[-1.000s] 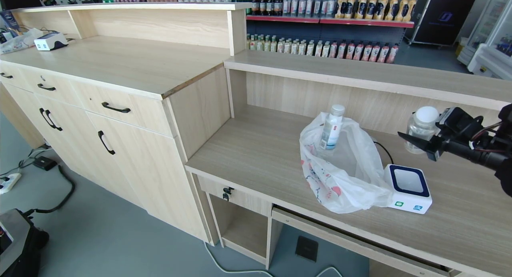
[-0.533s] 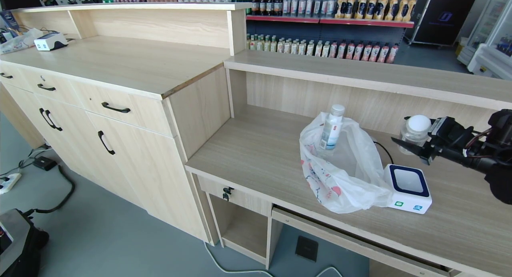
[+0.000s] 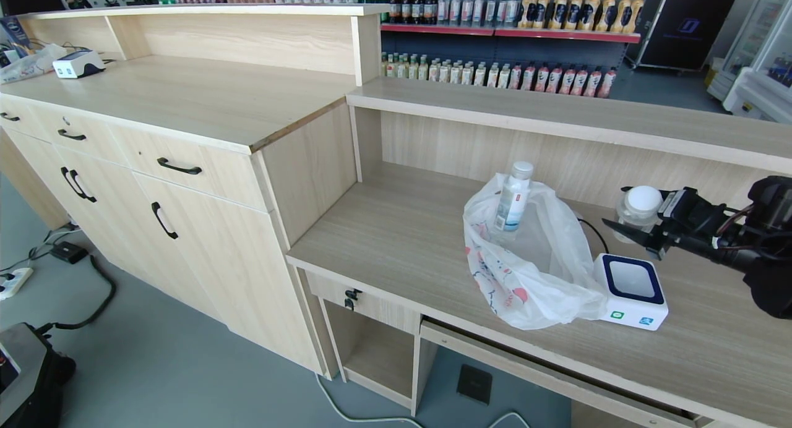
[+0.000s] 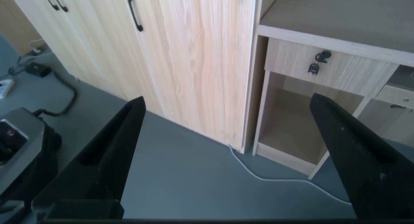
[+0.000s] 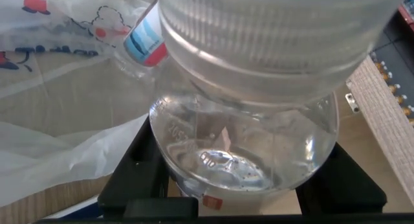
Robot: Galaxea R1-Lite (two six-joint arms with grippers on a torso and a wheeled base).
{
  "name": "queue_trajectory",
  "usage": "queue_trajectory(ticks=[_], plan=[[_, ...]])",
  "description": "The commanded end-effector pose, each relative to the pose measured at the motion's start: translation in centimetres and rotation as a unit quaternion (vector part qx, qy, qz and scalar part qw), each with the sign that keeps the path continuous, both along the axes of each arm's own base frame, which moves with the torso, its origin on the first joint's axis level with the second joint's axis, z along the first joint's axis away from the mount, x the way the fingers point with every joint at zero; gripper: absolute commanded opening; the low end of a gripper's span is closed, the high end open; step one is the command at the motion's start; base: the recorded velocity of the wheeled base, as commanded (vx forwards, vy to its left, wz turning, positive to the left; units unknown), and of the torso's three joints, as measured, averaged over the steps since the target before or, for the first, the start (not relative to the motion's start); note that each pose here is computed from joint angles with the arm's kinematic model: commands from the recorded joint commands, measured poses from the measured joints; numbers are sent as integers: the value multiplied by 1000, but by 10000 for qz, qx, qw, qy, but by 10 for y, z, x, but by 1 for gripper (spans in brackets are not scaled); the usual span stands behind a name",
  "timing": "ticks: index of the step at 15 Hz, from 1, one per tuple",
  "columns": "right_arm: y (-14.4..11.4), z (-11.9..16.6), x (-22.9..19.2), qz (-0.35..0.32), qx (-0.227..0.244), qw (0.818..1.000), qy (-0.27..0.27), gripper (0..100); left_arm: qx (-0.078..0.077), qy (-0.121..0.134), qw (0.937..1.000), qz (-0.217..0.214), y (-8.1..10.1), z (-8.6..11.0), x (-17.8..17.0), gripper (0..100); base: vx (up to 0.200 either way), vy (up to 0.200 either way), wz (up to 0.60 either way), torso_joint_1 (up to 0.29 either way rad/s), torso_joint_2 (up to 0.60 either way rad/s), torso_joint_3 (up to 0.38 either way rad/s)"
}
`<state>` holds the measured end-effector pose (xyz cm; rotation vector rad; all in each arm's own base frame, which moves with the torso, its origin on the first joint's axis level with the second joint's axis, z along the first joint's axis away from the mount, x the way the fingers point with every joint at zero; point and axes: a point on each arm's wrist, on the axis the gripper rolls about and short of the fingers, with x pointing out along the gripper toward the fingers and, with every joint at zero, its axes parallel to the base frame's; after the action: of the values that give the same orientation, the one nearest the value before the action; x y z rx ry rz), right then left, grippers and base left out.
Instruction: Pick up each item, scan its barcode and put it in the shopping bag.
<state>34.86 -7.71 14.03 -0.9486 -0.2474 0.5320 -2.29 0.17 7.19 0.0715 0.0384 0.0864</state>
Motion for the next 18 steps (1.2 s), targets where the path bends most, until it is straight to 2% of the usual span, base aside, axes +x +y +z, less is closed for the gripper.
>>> queue_trajectory(ticks=[1,16,17,18], plan=[[-3,-5,1,-24,11,10000,67,0,2,0,10000,-1,0,0,0,100,0,0,0,0,0,0],[0,-6,5,84,-11,10000,-4,0,2,0,10000,6,0,0,0,100,0,0,0,0,0,0],[1,1,3,98,18,9999,-34,0,2,0,10000,6,0,0,0,100,0,0,0,0,0,0],[11,31,-9,195,193,9996,-89,0,2,0,10000,-1,0,0,0,100,0,0,0,0,0,0]])
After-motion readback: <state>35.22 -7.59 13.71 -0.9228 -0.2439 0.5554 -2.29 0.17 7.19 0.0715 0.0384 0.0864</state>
